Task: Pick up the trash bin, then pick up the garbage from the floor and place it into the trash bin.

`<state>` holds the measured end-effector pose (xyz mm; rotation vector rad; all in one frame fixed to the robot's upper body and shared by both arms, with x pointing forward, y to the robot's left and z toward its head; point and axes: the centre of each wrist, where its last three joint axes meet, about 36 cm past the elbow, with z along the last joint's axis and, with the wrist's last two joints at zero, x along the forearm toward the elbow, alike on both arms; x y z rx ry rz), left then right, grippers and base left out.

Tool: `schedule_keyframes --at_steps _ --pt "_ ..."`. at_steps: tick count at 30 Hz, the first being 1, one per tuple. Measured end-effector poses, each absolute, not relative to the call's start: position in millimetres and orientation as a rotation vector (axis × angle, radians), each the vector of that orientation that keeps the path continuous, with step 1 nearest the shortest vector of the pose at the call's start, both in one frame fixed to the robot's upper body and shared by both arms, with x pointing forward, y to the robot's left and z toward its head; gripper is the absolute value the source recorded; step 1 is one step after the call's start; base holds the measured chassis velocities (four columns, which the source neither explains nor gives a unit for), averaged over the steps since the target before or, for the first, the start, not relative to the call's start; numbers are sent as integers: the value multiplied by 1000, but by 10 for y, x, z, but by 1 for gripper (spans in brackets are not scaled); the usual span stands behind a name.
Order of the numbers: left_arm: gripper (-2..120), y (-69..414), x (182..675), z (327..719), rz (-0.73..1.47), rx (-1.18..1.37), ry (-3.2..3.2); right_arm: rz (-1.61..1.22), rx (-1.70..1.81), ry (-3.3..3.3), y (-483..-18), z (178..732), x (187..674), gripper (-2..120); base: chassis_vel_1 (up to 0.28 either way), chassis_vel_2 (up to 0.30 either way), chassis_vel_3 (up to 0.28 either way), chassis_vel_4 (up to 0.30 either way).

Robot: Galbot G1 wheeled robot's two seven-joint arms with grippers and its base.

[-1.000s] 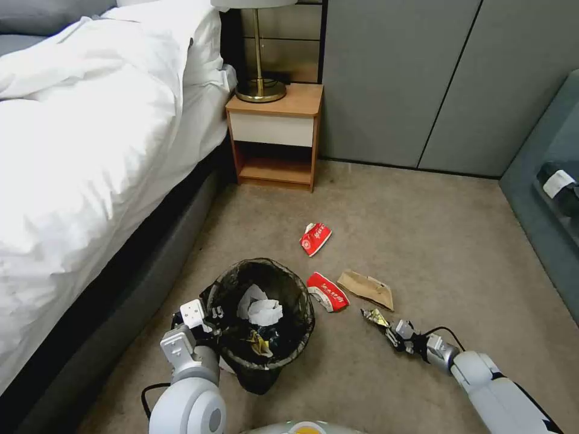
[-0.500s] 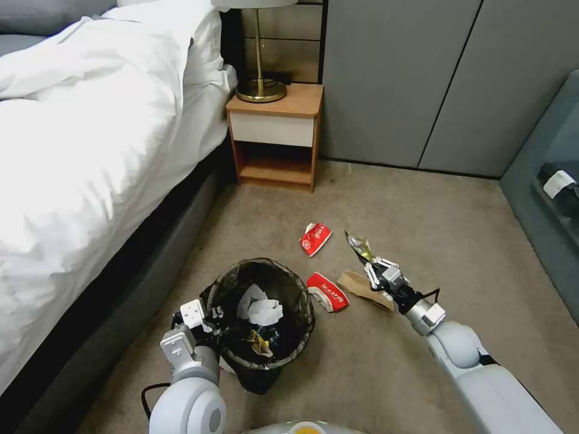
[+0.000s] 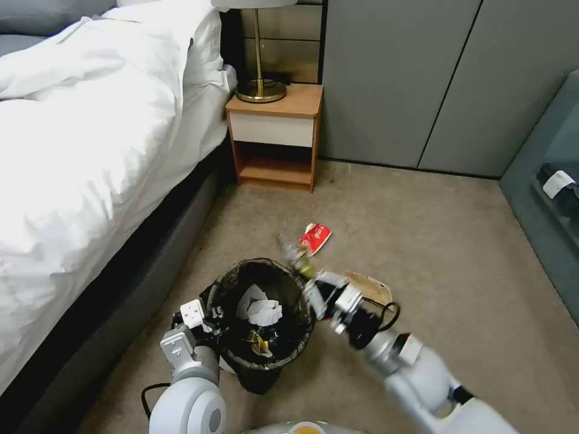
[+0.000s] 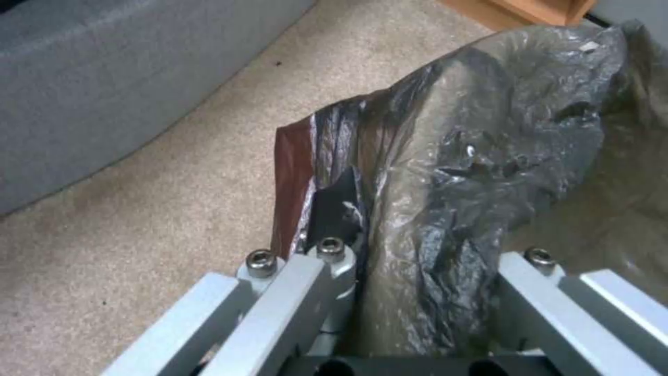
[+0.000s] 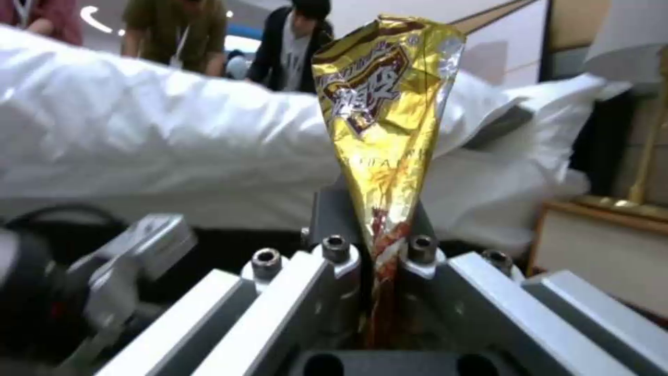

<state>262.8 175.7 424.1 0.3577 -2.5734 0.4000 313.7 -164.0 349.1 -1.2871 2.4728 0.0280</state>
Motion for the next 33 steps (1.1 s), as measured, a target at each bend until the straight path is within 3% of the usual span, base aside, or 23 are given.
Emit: schedule_keyframes --at_steps 21,23,25,27,33 --pt "75 1757 2628 4241 400 358 -2573 43 -1299 2569 -1207 2916 3401 0 0 0 0 0" --pt "75 1757 2628 4241 400 358 -2573 40 -1301 2577 -1197 2893 3381 12 0 0 0 0" --pt "75 1757 2628 4241 400 358 -2573 41 -1303 2580 -1192 2883 3368 14 0 0 0 0" --pt "75 1757 2628 4241 400 358 -2573 43 -1309 2583 -1175 2865 3340 25 0 0 0 0" --pt "75 1757 2628 4241 400 358 -2573 29 -1316 2590 -1215 2841 3314 43 0 0 0 0"
